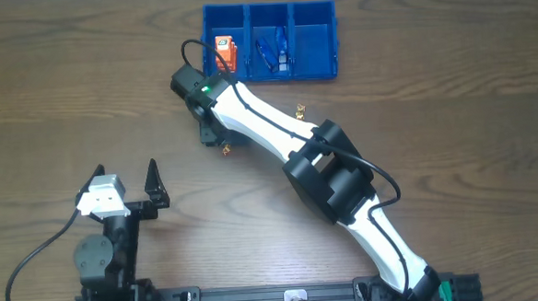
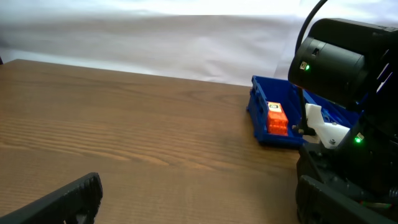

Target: Sort Candies Into Trays

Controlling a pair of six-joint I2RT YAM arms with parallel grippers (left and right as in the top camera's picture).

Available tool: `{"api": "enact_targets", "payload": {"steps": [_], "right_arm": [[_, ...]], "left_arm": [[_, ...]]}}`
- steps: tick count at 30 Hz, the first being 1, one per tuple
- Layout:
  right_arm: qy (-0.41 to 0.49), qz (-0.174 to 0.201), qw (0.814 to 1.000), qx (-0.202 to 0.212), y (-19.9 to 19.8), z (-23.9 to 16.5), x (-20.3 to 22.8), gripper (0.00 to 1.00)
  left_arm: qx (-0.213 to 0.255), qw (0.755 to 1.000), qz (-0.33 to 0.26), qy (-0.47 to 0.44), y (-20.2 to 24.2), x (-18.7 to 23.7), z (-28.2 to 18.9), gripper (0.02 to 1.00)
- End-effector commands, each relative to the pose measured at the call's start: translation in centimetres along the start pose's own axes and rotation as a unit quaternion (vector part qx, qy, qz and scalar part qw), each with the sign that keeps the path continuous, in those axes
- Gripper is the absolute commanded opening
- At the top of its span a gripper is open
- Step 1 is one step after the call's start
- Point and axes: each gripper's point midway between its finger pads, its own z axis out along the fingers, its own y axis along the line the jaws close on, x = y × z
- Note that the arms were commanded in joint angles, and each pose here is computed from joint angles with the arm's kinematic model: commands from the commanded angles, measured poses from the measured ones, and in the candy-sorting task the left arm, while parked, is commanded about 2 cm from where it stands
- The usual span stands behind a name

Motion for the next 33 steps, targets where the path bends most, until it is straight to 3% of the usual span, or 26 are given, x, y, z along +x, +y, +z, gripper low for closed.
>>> {"api": "enact_targets", "payload": {"steps": [1, 6, 25, 29, 33], "right_arm": [[0.010, 0.002, 1.000, 0.017, -0.6, 1.6, 0.4, 0.430], [0.010, 0.001, 1.000, 0.017, -0.6, 1.7, 0.3, 0.413], [0.007, -0.013, 1.000, 0.013, -0.2, 1.2, 0.4, 0.110], [-0.028, -0.020, 0.999, 0.003, -0.8, -2.5, -1.7, 0.077], [-0.131, -0.005, 0.991, 0.022, -4.4, -11.4, -6.2, 0.071]], "left_arm": [[0.005, 1.000, -0.001, 0.025, 0.0, 1.6, 0.1, 0.998], [0.005, 1.000, -0.001, 0.025, 0.0, 1.6, 0.1, 0.996], [0.005, 1.000, -0.001, 0.025, 0.0, 1.6, 0.1, 0.998], [0.005, 1.000, -0.001, 0.025, 0.0, 1.6, 0.1, 0.998], [0.005, 1.000, -0.001, 0.025, 0.0, 1.6, 0.1, 0.996]]}}
